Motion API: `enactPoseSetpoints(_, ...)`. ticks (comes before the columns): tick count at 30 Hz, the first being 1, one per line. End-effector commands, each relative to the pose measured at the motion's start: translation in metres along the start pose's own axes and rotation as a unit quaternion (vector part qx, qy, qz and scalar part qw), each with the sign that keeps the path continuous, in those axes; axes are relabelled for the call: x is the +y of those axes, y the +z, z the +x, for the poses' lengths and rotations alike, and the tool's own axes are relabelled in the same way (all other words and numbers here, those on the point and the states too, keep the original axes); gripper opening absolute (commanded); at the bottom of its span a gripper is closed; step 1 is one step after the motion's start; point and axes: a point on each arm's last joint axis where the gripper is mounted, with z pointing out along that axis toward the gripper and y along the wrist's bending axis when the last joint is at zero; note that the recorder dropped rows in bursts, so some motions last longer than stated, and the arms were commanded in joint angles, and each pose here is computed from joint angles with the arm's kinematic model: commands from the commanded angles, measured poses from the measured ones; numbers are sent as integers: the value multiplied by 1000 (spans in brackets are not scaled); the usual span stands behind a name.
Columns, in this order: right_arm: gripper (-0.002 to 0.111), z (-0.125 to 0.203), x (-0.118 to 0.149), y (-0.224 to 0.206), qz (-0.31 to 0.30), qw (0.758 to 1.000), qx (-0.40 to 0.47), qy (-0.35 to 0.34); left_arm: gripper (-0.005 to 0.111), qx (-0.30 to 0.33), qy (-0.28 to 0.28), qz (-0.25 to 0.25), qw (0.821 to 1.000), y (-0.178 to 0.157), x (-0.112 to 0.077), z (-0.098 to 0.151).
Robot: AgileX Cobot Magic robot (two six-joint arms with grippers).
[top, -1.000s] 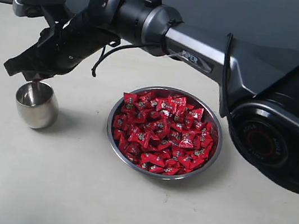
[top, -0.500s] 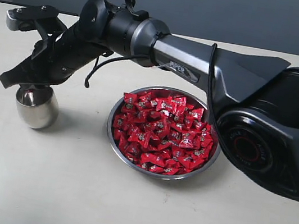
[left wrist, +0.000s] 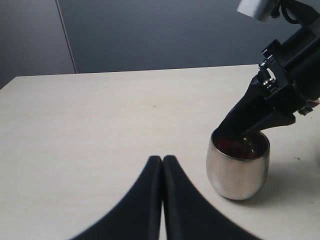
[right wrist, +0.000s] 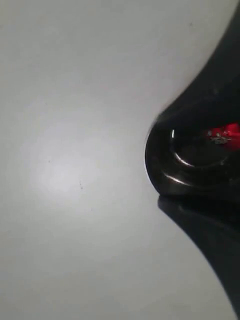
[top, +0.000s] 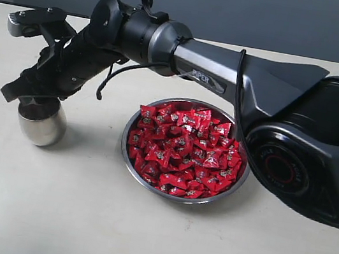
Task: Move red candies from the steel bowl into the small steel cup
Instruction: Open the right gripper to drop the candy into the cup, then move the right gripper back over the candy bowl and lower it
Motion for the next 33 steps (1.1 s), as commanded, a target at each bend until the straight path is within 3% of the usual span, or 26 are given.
enactPoseSetpoints(1, 42, -3, 1, -4, 2, 1000, -3, -3, 0, -1, -2, 0, 1000, 0, 0, 1)
enactPoseSetpoints(11, 40, -7, 4, -14, 9, 1000, 6, -23, 0, -1, -2, 0, 1000, 0, 0, 1)
enactPoseSetpoints(13, 31, -10, 5, -21, 17, 999, 5, -36, 0, -1, -2, 0, 1000, 0, 0, 1)
enactPoseSetpoints(17, -1, -18, 8, -39, 40, 997, 6, -71, 0, -1, -2, 0, 1000, 0, 0, 1)
enactPoseSetpoints(25, -1, -30, 6, -79, 123, 987, 25, -105, 0, -1, -2, 0, 1000, 0, 0, 1)
enactPoseSetpoints(33, -1, -33, -26, -124, 143, 989, 21, -23, 0, -1, -2, 0, 1000, 0, 0, 1)
